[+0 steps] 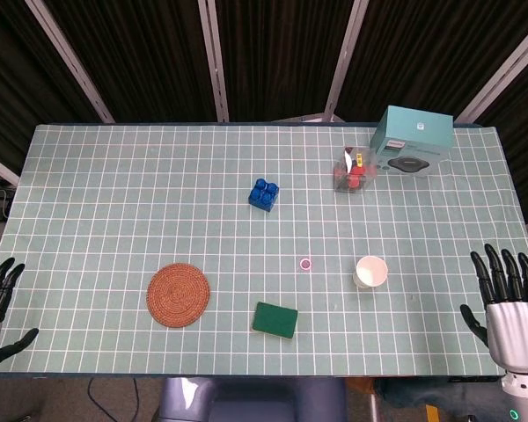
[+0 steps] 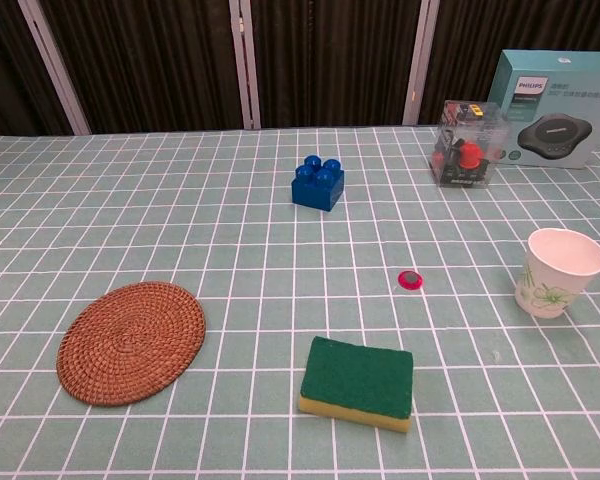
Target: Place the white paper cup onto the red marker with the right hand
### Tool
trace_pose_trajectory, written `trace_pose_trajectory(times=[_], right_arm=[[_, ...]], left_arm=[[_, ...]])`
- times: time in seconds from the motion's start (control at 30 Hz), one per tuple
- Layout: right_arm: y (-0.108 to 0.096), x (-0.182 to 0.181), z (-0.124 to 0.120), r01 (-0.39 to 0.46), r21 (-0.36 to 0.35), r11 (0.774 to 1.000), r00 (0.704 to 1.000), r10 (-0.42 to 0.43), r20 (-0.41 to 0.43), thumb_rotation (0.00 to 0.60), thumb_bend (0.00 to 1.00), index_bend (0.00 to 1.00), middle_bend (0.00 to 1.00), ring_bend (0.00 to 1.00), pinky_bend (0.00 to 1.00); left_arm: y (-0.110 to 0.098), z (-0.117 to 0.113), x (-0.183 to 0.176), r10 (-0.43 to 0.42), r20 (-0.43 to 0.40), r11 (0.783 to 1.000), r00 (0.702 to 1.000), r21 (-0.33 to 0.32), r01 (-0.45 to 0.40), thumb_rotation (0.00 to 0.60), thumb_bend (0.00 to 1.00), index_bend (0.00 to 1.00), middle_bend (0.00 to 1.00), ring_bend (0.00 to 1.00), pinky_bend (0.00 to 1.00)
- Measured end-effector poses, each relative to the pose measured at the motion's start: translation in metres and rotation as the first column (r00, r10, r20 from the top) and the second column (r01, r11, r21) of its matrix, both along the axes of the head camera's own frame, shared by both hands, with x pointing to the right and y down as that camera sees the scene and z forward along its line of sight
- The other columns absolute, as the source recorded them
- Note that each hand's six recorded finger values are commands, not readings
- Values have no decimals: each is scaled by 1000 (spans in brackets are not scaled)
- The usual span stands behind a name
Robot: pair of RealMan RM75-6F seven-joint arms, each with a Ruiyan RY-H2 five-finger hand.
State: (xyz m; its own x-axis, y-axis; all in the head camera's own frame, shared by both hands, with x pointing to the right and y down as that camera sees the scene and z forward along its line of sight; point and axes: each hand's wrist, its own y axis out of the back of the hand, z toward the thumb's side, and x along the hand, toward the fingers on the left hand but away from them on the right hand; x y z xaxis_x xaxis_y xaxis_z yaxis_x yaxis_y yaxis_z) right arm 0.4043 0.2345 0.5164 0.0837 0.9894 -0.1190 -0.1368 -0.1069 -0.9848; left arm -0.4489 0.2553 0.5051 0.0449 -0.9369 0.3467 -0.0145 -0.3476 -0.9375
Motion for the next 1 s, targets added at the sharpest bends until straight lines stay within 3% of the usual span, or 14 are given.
trace_pose_trajectory(times=[0.3, 0.4, 0.53, 0.6, 0.73, 0.83, 1.0], right_arm=[[-1, -12, 18, 52, -60, 997, 998, -53, -23, 600, 97, 0, 0, 0, 0], [-4, -25, 32, 123, -104, 987, 990, -130, -60, 600, 97, 0, 0, 0, 0], [-8, -50, 55, 263, -194, 945, 950, -289, -119, 600, 98, 0, 0, 0, 0], [-11, -63, 65, 328, -229, 916, 919, -366, -147, 600, 99, 0, 0, 0, 0], [-17, -93, 81, 455, -271, 848, 827, -515, -225, 600, 105, 0, 0, 0, 0], [-20, -117, 97, 530, -319, 786, 735, -613, -288, 600, 106, 0, 0, 0, 0], [-19, -146, 119, 604, -374, 703, 605, -711, -359, 600, 110, 0, 0, 0, 0]], left_arm=[[-1, 1, -5, -21, 12, 1000, 1000, -3, 21, 600, 0, 0, 0, 0, 0], [-2, 5, -6, -25, 23, 1000, 999, -9, 25, 600, 0, 0, 0, 0, 0], [-5, 12, -6, -30, 40, 999, 999, -25, 31, 600, 0, 0, 0, 0, 0], [-6, 16, -6, -30, 46, 999, 999, -33, 31, 600, 0, 0, 0, 0, 0], [-8, 24, -5, -29, 62, 998, 998, -50, 32, 600, 0, 0, 0, 0, 0], [-10, 31, -2, -24, 81, 997, 996, -66, 29, 600, 0, 0, 0, 0, 0], [-12, 38, -3, -33, 99, 996, 995, -81, 41, 600, 0, 0, 0, 0, 0]])
